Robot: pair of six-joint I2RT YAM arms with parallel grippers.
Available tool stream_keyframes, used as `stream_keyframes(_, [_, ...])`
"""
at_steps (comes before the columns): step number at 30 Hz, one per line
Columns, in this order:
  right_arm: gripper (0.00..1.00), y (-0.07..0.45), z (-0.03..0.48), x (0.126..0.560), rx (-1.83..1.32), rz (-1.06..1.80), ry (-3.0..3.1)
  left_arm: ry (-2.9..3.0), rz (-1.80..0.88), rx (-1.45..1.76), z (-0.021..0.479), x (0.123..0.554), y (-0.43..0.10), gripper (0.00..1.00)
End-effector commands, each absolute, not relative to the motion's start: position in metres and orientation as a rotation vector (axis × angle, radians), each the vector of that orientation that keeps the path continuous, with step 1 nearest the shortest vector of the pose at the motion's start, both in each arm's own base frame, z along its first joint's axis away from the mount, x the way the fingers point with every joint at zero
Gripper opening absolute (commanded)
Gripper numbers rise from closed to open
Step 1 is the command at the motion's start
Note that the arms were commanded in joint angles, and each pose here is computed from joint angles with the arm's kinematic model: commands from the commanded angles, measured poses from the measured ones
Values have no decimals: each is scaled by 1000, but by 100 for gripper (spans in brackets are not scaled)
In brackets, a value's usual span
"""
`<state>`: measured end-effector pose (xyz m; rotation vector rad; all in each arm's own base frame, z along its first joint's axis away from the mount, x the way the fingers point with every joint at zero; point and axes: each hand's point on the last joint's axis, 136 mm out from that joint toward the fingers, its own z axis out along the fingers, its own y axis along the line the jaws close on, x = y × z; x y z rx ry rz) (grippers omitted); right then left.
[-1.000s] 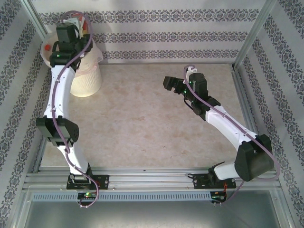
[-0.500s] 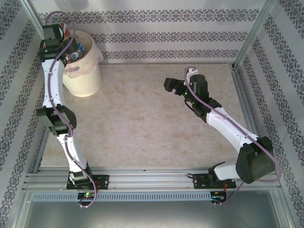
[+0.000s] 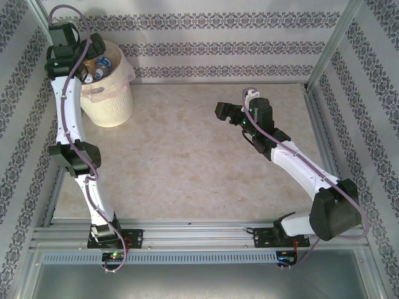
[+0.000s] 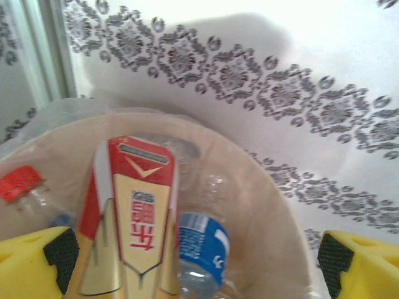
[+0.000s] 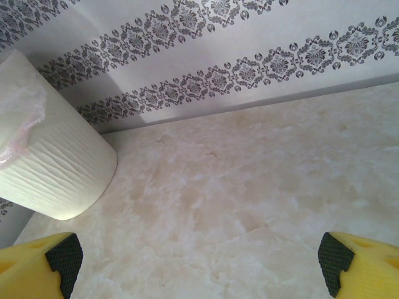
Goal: Put the plastic bottles in the bin
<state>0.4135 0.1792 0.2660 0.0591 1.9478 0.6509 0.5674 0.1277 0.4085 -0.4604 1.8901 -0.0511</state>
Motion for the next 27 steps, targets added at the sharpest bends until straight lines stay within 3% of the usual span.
stream_keyframes(1, [98,178,275,410,52,636,1917,1926,-145,-540,381,581,125,100])
stream_keyframes(7, [98,176,274,409,51,624,1919,2103,-203,-688,295,588,131,100])
stream_keyframes(11, [98,177,274,410,52,623,1918,2137,-229,-715,280,582,127,100])
stream_keyframes(16, [98,179,273,412,52,632,1923,2088,-261,-674,309,576,121,100])
stream_keyframes(27, [98,179,274,411,48,631,1919,1882,-308,-483,430,542,99,100])
